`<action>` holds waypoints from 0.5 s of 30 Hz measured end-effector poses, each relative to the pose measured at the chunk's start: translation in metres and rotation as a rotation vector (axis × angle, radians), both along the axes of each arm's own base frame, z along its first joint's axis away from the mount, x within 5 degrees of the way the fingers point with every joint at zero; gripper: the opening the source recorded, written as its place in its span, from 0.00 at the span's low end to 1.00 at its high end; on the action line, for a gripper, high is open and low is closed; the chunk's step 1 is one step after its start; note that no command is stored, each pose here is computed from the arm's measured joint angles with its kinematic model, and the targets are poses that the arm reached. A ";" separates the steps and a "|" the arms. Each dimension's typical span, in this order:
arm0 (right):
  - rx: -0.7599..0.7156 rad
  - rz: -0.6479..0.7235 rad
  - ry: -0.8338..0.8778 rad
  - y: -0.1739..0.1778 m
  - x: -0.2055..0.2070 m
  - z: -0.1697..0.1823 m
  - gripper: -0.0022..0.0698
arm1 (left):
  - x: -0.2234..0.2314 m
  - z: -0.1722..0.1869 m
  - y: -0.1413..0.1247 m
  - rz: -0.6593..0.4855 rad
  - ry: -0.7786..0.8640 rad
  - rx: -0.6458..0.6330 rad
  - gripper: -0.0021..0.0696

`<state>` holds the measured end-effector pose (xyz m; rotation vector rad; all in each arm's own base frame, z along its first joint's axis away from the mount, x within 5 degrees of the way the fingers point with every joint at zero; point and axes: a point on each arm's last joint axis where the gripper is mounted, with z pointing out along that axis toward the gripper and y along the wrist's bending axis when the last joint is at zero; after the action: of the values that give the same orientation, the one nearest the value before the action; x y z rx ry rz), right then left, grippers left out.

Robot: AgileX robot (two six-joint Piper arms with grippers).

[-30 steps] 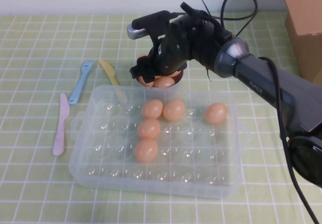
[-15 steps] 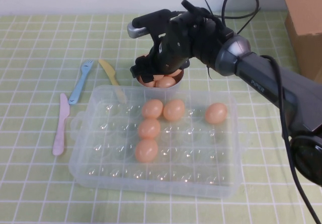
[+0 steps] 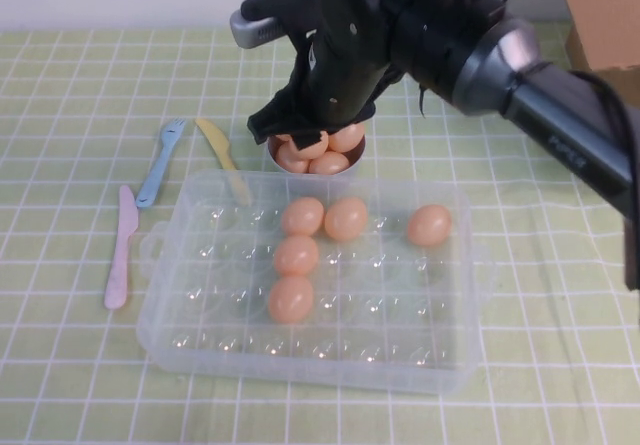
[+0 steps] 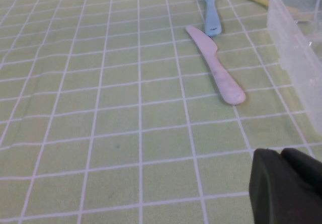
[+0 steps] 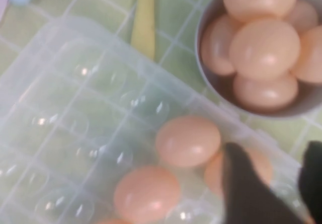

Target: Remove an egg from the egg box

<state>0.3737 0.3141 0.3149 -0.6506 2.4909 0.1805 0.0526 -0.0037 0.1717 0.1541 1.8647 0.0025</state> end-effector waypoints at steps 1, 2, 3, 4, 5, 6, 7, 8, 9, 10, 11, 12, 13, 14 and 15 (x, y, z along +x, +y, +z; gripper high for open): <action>-0.016 0.003 0.004 -0.002 -0.007 0.008 0.35 | 0.000 0.000 0.000 0.000 0.000 0.000 0.02; -0.024 0.006 -0.001 -0.003 -0.013 0.016 0.27 | 0.000 0.000 0.000 0.002 0.000 0.000 0.02; -0.026 0.012 -0.014 -0.004 -0.019 0.025 0.18 | 0.000 0.000 0.000 0.007 0.000 0.000 0.02; -0.023 0.015 -0.027 -0.005 -0.024 0.033 0.13 | 0.000 0.000 0.000 0.007 0.000 0.000 0.02; -0.017 0.021 -0.041 -0.007 -0.030 0.042 0.09 | 0.000 0.000 0.000 0.009 0.000 0.000 0.02; -0.012 0.030 -0.053 -0.008 -0.038 0.051 0.06 | 0.000 0.000 0.000 0.009 0.000 0.000 0.02; -0.007 0.038 -0.060 -0.009 -0.044 0.057 0.04 | 0.000 0.000 0.000 0.009 0.000 0.000 0.02; -0.001 0.048 -0.065 -0.011 -0.053 0.064 0.03 | 0.000 0.000 0.000 0.009 0.000 0.000 0.02; 0.002 0.058 -0.068 -0.013 -0.061 0.070 0.02 | 0.000 0.000 0.000 0.009 0.000 0.000 0.02; 0.004 0.064 -0.070 -0.017 -0.069 0.076 0.02 | 0.000 0.000 0.000 0.009 0.000 0.000 0.02; 0.005 0.074 -0.071 -0.020 -0.077 0.081 0.02 | 0.000 0.000 0.000 0.009 0.000 0.000 0.02; 0.003 0.082 -0.068 -0.023 -0.085 0.084 0.01 | 0.000 0.000 0.000 0.009 0.000 0.000 0.02; -0.001 0.086 -0.065 -0.027 -0.091 0.085 0.01 | 0.000 0.000 0.000 0.009 0.000 0.000 0.02; -0.005 0.091 -0.060 -0.032 -0.097 0.087 0.01 | 0.000 0.000 0.000 0.009 0.000 0.000 0.02; -0.013 0.093 -0.052 -0.037 -0.103 0.088 0.01 | 0.000 0.000 0.000 0.009 0.000 0.000 0.02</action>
<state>0.2704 0.2767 0.4028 -0.7669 2.4153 0.1802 0.0526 -0.0032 0.1717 0.1458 1.8654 0.0087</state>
